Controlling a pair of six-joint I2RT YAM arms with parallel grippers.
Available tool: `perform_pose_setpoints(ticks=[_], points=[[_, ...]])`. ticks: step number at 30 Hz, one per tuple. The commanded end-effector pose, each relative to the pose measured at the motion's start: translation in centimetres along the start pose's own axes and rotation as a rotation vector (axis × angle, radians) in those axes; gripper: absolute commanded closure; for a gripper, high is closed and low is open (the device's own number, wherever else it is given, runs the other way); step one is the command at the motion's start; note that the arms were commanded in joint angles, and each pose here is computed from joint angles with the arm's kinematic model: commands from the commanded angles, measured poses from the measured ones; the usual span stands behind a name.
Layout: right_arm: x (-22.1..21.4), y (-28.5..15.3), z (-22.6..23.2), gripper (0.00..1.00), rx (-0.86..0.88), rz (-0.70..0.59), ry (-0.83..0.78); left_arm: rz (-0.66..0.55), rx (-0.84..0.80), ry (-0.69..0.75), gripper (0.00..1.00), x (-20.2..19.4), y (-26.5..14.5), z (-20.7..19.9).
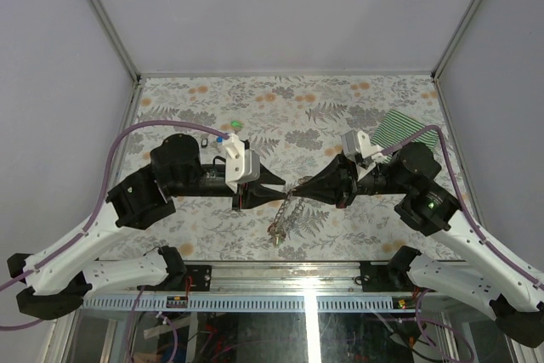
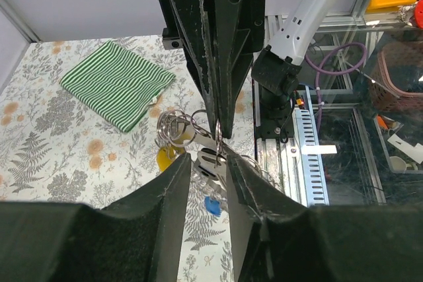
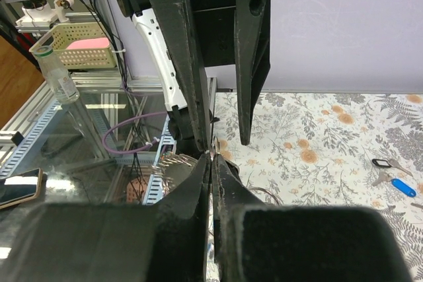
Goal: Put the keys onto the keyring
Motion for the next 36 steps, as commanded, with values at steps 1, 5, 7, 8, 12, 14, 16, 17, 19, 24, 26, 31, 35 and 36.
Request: perform_pose_setpoints(ticks=[1, 5, 7, 8, 12, 14, 16, 17, 19, 24, 26, 31, 35, 36], points=[[5.1, -0.5, 1.3, 1.00, 0.033, -0.115, -0.118, -0.048, -0.022, 0.041, 0.71, 1.7, -0.1, -0.5], [5.1, -0.6, 1.3, 1.00, 0.033, -0.116, -0.121, -0.049, -0.024, 0.046, 0.76, 1.9, 0.0, -0.4], [5.1, -0.6, 1.3, 1.00, 0.033, -0.116, -0.122, -0.046, -0.031, 0.048, 0.81, 1.8, 0.1, -0.5], [5.1, -0.6, 1.3, 1.00, 0.032, -0.116, -0.121, -0.046, -0.033, 0.049, 0.84, 1.8, 0.1, -0.5], [5.1, -0.6, 1.2, 1.00, 0.024, -0.115, -0.121, -0.044, -0.037, 0.052, 0.94, 1.8, 0.2, -0.4], [5.1, -0.6, 1.2, 1.00, 0.025, -0.114, -0.120, -0.045, -0.039, 0.052, 1.00, 1.9, 0.2, -0.5], [5.1, -0.6, 1.2, 1.00, 0.022, -0.116, -0.120, -0.047, -0.044, 0.053, 1.00, 2.0, 0.2, -0.6], [5.1, -0.7, 1.2, 1.00, 0.020, -0.116, -0.120, -0.048, -0.045, 0.054, 1.00, 2.0, 0.2, -0.6], [5.3, -0.8, 1.1, 1.00, 0.010, -0.123, -0.124, -0.048, -0.045, 0.053, 1.00, 2.0, 0.1, -0.6], [6.1, -1.1, 0.9, 1.00, -0.031, -0.161, -0.126, -0.047, -0.044, 0.049, 1.00, 1.8, 0.1, -0.7], [6.5, -1.2, 0.9, 1.00, -0.040, -0.179, -0.126, -0.047, -0.043, 0.047, 1.00, 1.8, 0.1, -0.7], [7.3, -1.4, 0.4, 1.00, -0.089, -0.226, -0.116, -0.055, -0.041, 0.048, 1.00, 1.8, 0.1, -0.6], [7.8, -1.5, -0.1, 1.00, -0.124, -0.260, -0.097, -0.058, -0.039, 0.044, 1.00, 1.8, 0.2, -0.6], [7.9, -1.5, -0.2, 1.00, -0.130, -0.268, -0.091, -0.057, -0.040, 0.044, 1.00, 1.8, 0.3, -0.6]])
Point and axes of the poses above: each gripper's point midway between its finger pads, its own y axis out along the fingers, its own z axis along the line the jaws close on, x = y × z, the point moved 1 cm from there along -y, back along the fingers, and after that the axes turned 6 degrees about -y, right-handed, at the moved point
